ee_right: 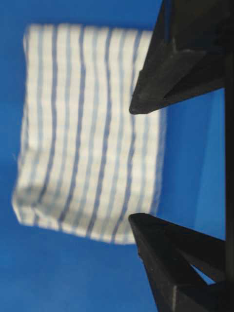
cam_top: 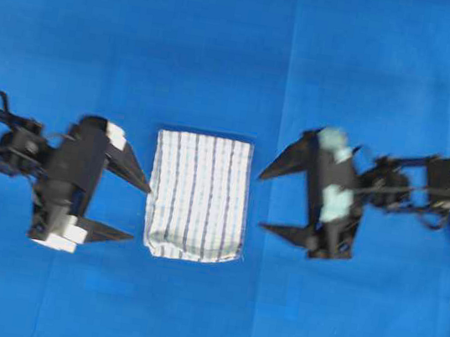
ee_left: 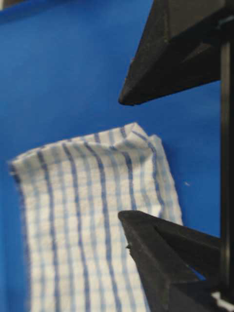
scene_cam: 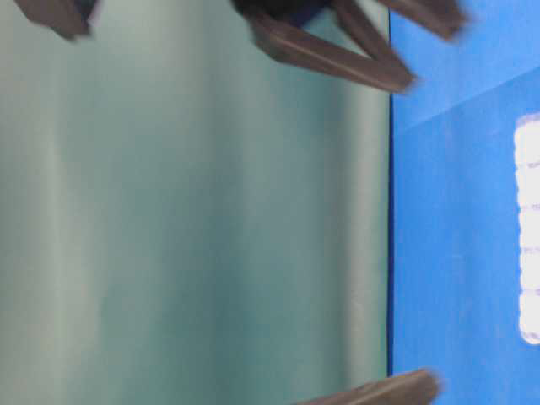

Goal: Fold the blue towel.

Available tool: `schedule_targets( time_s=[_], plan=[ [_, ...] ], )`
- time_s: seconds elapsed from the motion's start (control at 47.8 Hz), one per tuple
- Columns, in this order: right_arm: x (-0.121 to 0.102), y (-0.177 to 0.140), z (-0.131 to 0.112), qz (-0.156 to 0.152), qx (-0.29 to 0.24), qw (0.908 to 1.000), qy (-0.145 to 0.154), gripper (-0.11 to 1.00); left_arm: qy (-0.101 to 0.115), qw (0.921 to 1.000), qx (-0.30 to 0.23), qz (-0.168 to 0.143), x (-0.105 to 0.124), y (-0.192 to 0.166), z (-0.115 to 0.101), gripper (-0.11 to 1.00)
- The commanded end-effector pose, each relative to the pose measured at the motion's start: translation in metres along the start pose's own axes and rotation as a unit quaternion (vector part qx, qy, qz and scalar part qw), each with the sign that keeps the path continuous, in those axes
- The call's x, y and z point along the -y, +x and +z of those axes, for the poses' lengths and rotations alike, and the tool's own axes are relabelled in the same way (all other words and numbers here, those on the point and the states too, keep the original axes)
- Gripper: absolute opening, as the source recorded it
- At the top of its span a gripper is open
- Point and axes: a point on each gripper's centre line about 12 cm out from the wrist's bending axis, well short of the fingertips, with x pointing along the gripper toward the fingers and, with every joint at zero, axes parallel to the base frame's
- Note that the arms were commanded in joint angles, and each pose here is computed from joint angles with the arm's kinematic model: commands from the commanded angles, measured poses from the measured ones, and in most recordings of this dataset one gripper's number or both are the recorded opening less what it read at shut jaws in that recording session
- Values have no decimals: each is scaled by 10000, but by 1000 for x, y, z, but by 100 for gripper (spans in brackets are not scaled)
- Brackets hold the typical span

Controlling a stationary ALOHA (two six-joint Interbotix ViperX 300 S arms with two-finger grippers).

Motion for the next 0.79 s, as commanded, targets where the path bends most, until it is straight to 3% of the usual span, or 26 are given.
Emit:
schedule_targets(
  time_s=[0.0,0.272,0.397,0.502,0.774],
  plan=[
    [8,-26,10,-66,339,9994,-10,91,-21,9994,337,40,-5,-19,12,84],
    [21,-95,-3,-185,980,9950,35,91,-116,9945,1003,294,-24,-71,-1,83],
    [23,-121,-9,-199,1209,9925,59,91,-4,9892,1397,452,-32,-98,-10,83],
    [27,-137,-19,-279,1276,9914,76,91,162,9838,1703,539,-34,-120,-15,83],
    [40,-152,-49,-557,1409,9884,106,91,43,9717,2221,810,-44,-161,-48,83]
  ],
)
